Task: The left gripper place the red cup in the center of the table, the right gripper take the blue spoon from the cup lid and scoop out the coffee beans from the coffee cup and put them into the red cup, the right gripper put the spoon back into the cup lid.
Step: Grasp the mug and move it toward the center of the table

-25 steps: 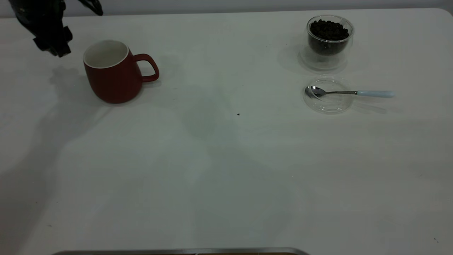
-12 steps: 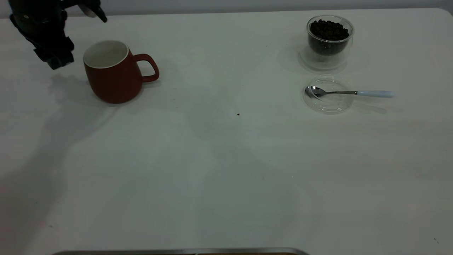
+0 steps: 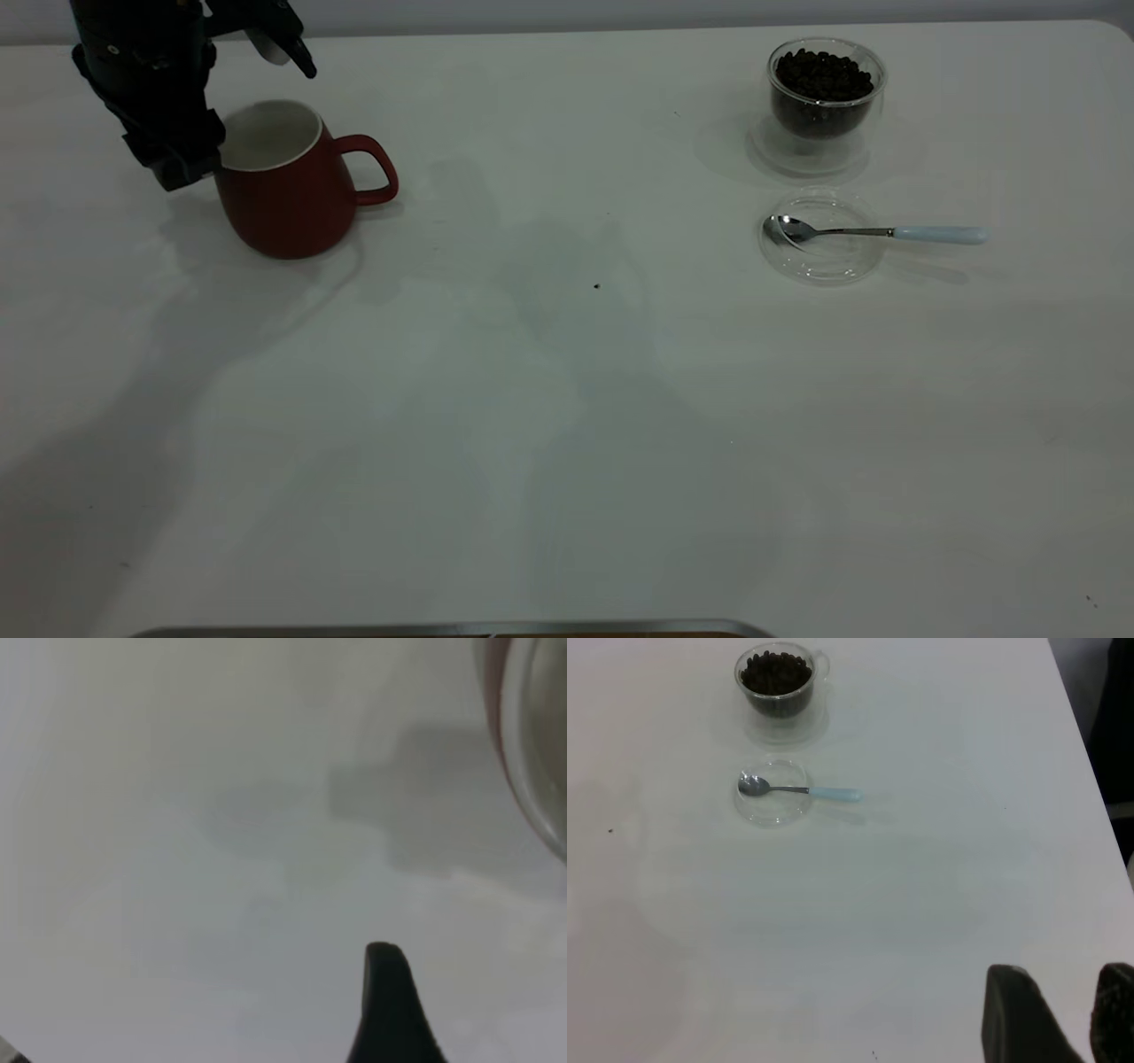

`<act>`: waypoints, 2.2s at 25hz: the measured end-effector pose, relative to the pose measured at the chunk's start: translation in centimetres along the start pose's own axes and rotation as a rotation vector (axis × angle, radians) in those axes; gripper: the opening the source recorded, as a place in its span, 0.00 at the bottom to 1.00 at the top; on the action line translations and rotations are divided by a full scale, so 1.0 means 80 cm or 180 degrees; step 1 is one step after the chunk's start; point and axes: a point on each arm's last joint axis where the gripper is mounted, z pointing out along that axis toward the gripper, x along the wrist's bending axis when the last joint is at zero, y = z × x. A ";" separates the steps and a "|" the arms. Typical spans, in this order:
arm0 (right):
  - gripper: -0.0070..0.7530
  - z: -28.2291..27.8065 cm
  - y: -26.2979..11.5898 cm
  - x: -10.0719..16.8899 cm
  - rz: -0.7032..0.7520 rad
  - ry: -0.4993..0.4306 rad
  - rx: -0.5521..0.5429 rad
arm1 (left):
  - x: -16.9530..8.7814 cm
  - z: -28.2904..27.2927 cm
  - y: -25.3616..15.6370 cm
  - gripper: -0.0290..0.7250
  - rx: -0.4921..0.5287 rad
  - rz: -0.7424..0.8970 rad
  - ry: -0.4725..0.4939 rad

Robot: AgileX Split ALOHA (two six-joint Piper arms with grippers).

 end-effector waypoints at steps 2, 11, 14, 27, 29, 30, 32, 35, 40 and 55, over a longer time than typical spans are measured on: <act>0.33 0.000 0.000 0.000 0.0000 0.0000 0.0000 | 0.000 0.000 -0.002 0.77 0.0047 -0.0005 -0.0011; 0.33 0.000 0.000 0.000 0.0000 0.0000 0.0000 | 0.033 -0.013 -0.030 0.69 -0.0122 -0.0429 -0.0360; 0.33 0.000 0.000 0.000 0.0000 0.0000 0.0000 | 0.055 -0.026 -0.060 0.63 -0.0175 -0.0390 -0.0673; 0.33 0.000 0.000 0.000 0.0000 0.0000 0.0000 | 0.058 0.024 -0.083 0.44 -0.1093 0.1074 -0.1195; 0.33 0.000 0.000 0.000 0.0000 0.0000 0.0000 | 0.057 0.025 -0.076 0.44 -0.1147 0.1006 -0.1131; 0.33 0.000 0.000 0.000 0.0000 0.0000 0.0000 | 0.058 0.025 -0.074 0.44 -0.1182 0.0932 -0.1098; 0.33 0.000 0.000 0.000 0.0000 0.0000 0.0000 | 0.061 0.025 -0.068 0.46 -0.1248 0.0725 -0.0994; 0.33 0.000 0.000 0.000 0.0000 0.0000 0.0000 | 0.063 0.031 -0.063 0.56 -0.1270 0.0369 -0.0915; 0.33 0.000 0.000 0.000 0.0000 0.0000 0.0000 | 0.060 0.042 -0.059 0.76 -0.1249 0.0162 -0.0868; 0.33 0.000 0.000 0.000 0.0000 0.0000 0.0000 | 0.055 0.067 -0.052 0.78 -0.1357 0.0922 -0.0499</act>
